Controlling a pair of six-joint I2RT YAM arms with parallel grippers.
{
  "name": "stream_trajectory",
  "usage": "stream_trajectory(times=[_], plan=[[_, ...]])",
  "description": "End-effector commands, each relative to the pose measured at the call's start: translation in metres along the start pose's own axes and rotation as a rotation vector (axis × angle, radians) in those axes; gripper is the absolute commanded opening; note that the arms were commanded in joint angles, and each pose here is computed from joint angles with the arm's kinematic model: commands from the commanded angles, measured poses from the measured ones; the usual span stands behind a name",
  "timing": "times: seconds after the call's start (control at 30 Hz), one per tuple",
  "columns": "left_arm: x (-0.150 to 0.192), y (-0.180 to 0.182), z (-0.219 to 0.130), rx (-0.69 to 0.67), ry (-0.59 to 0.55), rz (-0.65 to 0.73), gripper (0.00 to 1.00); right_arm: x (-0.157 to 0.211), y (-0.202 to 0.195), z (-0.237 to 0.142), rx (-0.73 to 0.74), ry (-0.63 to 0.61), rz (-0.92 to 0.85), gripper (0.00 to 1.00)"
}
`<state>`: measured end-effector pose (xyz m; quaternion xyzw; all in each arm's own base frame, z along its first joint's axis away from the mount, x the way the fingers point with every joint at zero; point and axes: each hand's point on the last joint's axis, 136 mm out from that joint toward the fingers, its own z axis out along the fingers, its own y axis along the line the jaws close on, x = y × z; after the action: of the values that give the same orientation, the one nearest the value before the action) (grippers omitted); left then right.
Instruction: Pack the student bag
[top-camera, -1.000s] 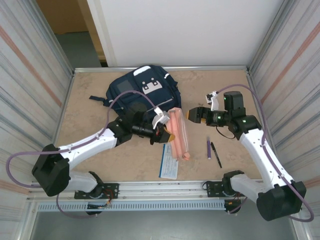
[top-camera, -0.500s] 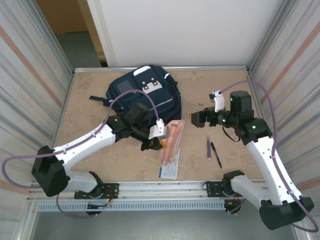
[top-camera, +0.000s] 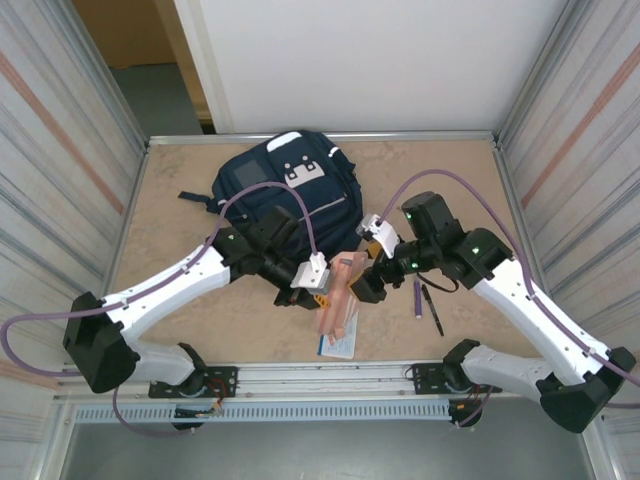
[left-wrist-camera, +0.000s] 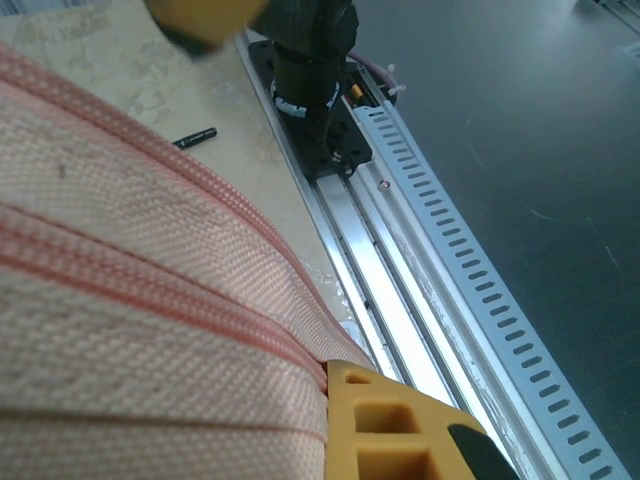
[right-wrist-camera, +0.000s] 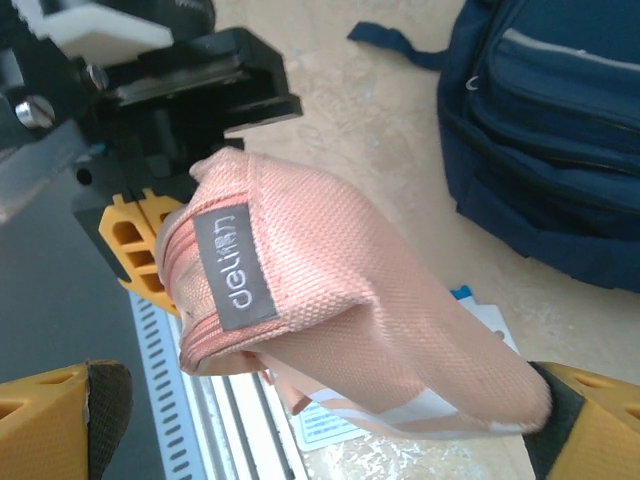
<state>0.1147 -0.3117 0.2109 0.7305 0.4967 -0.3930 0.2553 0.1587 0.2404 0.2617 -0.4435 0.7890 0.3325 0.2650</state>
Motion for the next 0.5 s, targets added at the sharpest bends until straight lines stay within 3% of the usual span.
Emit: stream_trajectory(times=[0.0,0.13,0.47], plan=[[-0.014,-0.014,-0.005,0.026,-0.074,0.101,0.0,0.001,0.004,-0.006,0.022,0.018,-0.074,0.99],[-0.009,-0.015,-0.004,0.006,-0.063,0.108,0.0,-0.001,-0.021,-0.021,0.179,-0.01,-0.068,0.99],[-0.009,-0.014,0.001,0.0,-0.057,0.127,0.0,-0.008,0.051,-0.02,-0.224,-0.047,-0.142,0.99]])
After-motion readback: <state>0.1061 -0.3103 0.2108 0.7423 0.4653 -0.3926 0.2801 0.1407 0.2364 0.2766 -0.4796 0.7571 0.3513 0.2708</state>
